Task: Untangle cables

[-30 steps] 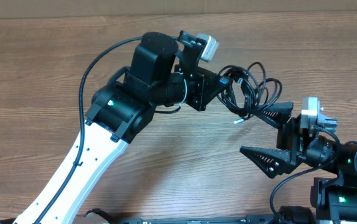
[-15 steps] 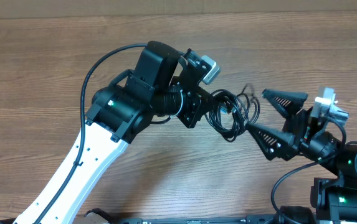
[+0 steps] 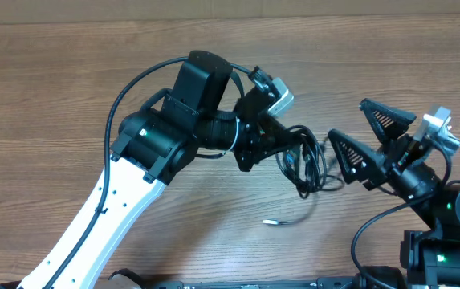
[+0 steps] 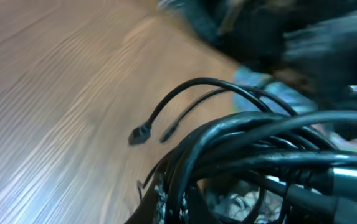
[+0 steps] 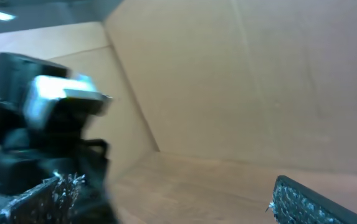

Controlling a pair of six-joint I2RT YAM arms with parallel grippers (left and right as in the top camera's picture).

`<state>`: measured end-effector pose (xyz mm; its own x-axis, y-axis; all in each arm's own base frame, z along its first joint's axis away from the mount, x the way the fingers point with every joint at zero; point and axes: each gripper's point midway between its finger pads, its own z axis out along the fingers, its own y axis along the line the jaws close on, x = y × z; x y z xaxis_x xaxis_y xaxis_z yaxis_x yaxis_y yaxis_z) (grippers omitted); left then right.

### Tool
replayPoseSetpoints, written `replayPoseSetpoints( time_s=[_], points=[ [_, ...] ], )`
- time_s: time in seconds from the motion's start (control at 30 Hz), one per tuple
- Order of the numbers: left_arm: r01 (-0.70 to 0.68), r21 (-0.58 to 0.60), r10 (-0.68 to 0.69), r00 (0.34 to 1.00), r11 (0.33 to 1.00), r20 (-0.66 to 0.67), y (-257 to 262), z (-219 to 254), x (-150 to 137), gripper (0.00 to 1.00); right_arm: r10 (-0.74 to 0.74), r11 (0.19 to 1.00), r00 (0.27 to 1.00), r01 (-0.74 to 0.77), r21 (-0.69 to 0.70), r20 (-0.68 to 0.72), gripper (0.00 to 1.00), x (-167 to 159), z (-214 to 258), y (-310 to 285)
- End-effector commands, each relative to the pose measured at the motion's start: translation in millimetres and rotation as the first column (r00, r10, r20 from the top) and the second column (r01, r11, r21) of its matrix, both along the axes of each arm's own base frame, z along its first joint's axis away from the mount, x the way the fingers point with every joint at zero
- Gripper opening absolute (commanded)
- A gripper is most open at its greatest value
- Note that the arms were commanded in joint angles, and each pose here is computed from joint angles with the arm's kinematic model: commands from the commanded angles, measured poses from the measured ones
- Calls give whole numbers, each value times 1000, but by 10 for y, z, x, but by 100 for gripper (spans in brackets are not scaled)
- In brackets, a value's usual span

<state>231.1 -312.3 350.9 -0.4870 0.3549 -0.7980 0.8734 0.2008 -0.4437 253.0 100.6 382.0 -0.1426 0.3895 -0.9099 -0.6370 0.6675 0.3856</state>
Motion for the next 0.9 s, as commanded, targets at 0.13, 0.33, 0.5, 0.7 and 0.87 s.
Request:
replayPoseSetpoints(
  time_s=[0.13, 0.33, 0.5, 0.7, 0.87],
  points=[
    [149, -127, -147, 989, 981, 24, -61, 263, -200, 4, -27, 1000, 998, 26, -12, -54, 100, 26, -109, -23],
    [96, -134, -96, 995, 986, 8, -86, 310, -107, 4, 125, 990, 992, -127, -61, -36, 98, -158, -142, 179],
    [8, -155, -18, 998, 988, -61, -80, 389, 35, 4, 145, 987, 988, -148, -63, -52, 97, -180, -180, 203],
    [-85, -152, 59, 984, 985, -170, -16, 405, 162, 4, 145, 987, 988, -149, -62, -58, 98, -179, -189, 203],
    [-70, -153, 43, 984, 986, -171, -51, 406, 114, 4, 145, 987, 988, -148, -65, -45, 98, -181, -166, 203]
  ],
)
